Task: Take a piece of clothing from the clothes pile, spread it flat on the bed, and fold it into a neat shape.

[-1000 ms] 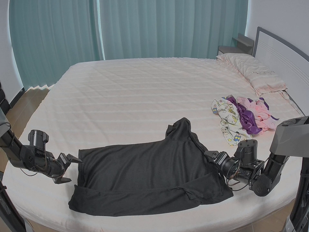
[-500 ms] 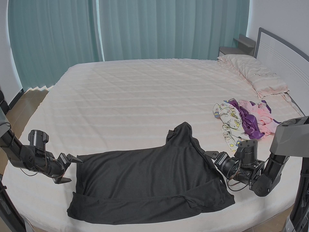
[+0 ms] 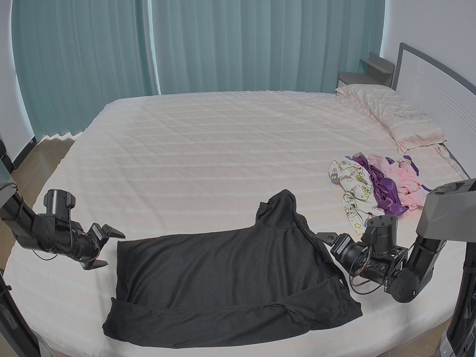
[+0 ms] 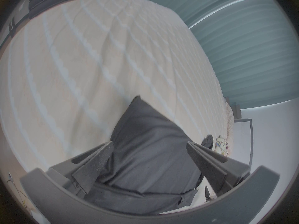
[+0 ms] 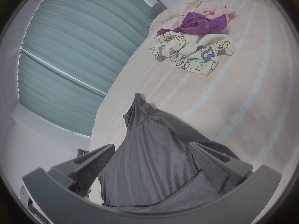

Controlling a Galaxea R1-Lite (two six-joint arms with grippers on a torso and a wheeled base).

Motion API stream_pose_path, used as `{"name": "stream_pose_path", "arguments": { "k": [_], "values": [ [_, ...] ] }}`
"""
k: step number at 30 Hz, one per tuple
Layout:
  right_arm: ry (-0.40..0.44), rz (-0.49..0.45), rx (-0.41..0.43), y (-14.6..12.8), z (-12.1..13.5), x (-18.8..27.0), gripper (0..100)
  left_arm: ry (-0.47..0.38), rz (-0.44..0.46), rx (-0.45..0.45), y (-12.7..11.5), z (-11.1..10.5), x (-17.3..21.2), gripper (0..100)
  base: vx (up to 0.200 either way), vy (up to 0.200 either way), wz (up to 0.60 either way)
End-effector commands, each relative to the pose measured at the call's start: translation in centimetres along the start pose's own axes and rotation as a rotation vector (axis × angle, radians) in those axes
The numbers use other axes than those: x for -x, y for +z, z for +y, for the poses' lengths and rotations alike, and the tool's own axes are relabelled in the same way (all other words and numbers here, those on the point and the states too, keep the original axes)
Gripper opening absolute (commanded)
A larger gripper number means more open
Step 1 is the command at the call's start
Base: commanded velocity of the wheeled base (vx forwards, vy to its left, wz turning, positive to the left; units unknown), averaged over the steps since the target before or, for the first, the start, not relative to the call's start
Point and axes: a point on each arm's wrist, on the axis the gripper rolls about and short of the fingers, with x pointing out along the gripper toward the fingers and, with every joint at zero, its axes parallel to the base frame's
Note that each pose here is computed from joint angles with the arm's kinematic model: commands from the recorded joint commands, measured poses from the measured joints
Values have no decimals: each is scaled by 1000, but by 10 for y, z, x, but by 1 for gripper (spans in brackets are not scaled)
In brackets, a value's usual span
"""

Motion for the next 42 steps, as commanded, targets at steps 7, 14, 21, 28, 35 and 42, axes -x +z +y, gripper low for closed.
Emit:
{"name": "stream_pose_path", "arguments": {
  "k": [7, 14, 21, 28, 35, 42],
  "values": [
    [-6, 3, 1, -1, -1, 1, 100, 37, -77, -167, 35, -3, -50, 100, 0, 0, 0],
    [-14, 8, 3, -2, -3, 2, 100, 1, -92, -348, 32, 17, -83, 100, 0, 0, 0],
    [-17, 12, 4, -3, -4, 1, 100, -53, -110, -394, 35, 20, -97, 100, 0, 0, 0],
    [-18, 16, 23, -4, -5, -1, 100, -76, -117, -418, 40, 16, -101, 100, 0, 0, 0],
    [20, 32, 119, 0, -1, -21, 100, -123, -158, -429, 48, 10, -98, 0, 0, 0, 0],
    [77, 72, 226, 43, 30, -68, 100, -119, -206, -399, 53, 14, -88, 0, 0, 0, 0]
  ]
}}
